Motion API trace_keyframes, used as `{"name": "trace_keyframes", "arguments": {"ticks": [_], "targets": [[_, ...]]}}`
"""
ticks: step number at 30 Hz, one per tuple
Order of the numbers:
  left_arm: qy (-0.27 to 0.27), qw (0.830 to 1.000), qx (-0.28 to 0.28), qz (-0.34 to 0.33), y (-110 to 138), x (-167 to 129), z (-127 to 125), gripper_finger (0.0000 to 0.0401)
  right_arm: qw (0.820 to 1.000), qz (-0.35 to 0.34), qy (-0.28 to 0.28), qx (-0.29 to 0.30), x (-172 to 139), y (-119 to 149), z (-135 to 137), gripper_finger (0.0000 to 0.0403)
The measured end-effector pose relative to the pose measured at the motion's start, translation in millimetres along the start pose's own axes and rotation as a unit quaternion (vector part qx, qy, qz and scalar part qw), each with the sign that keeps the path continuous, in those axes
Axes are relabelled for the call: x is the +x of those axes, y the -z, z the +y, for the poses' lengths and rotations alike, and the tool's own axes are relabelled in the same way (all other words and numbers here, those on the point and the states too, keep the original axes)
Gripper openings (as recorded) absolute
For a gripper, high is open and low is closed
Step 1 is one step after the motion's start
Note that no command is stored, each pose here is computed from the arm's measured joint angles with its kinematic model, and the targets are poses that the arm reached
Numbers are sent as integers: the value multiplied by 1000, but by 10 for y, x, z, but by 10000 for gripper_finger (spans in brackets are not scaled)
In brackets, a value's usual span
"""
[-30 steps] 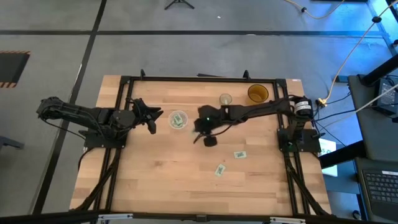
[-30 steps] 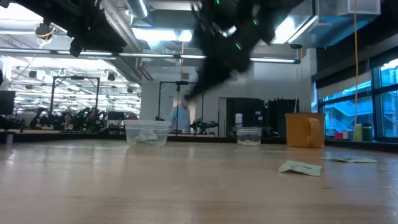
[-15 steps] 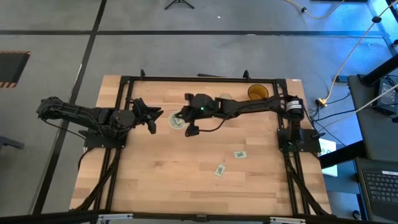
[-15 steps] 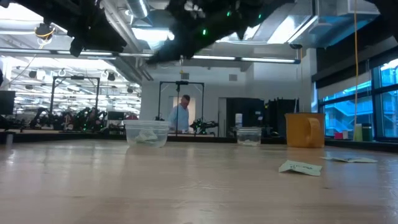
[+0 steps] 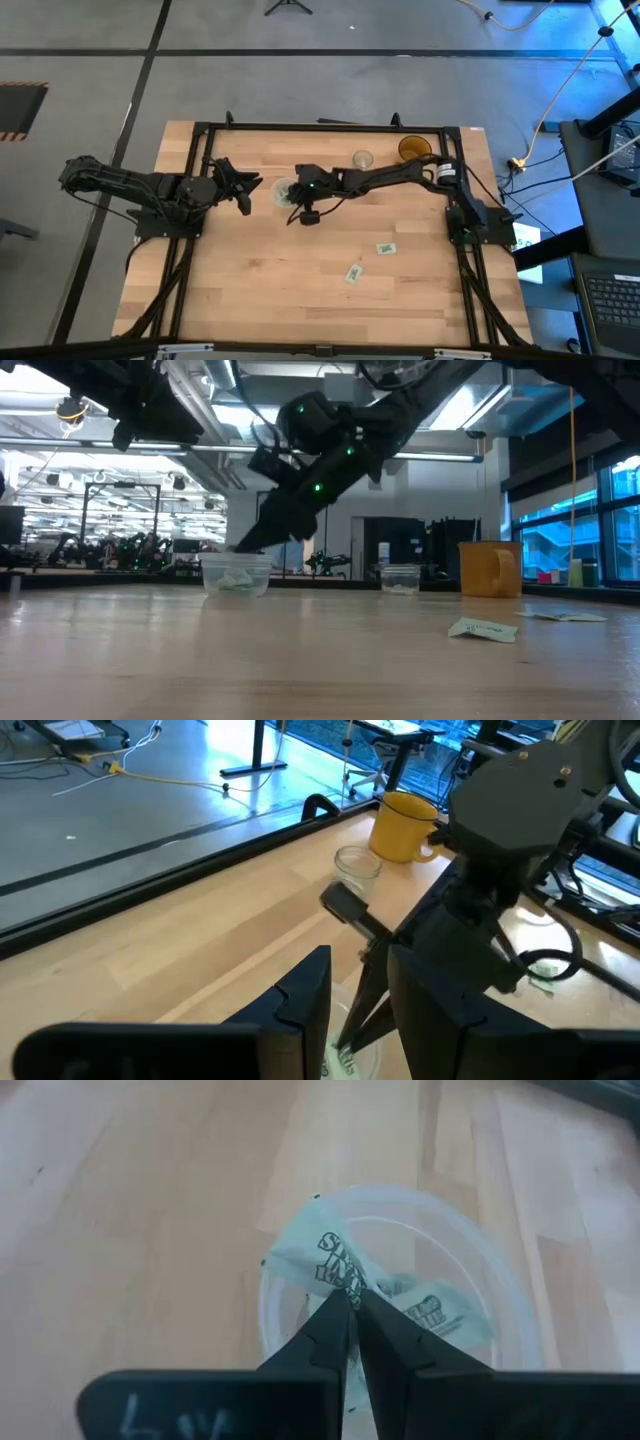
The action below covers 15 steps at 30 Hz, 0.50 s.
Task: Pick and place Stevia / Truvia into bins
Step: Put the stevia packet into the transparent container
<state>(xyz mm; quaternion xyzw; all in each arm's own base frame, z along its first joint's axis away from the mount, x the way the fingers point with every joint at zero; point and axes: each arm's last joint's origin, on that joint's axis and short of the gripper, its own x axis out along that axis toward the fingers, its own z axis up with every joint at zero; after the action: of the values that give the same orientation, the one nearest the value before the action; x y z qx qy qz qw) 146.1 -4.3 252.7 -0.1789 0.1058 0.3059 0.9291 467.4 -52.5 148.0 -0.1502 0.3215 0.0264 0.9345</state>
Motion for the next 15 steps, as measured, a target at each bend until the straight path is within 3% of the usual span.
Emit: {"name": "trace_keyframes", "arguments": {"ticks": [15], "targets": [[0, 1000, 0, 0, 0, 0, 0, 97, 1000, 2, -1, -1, 13, 14, 2, 30]]}}
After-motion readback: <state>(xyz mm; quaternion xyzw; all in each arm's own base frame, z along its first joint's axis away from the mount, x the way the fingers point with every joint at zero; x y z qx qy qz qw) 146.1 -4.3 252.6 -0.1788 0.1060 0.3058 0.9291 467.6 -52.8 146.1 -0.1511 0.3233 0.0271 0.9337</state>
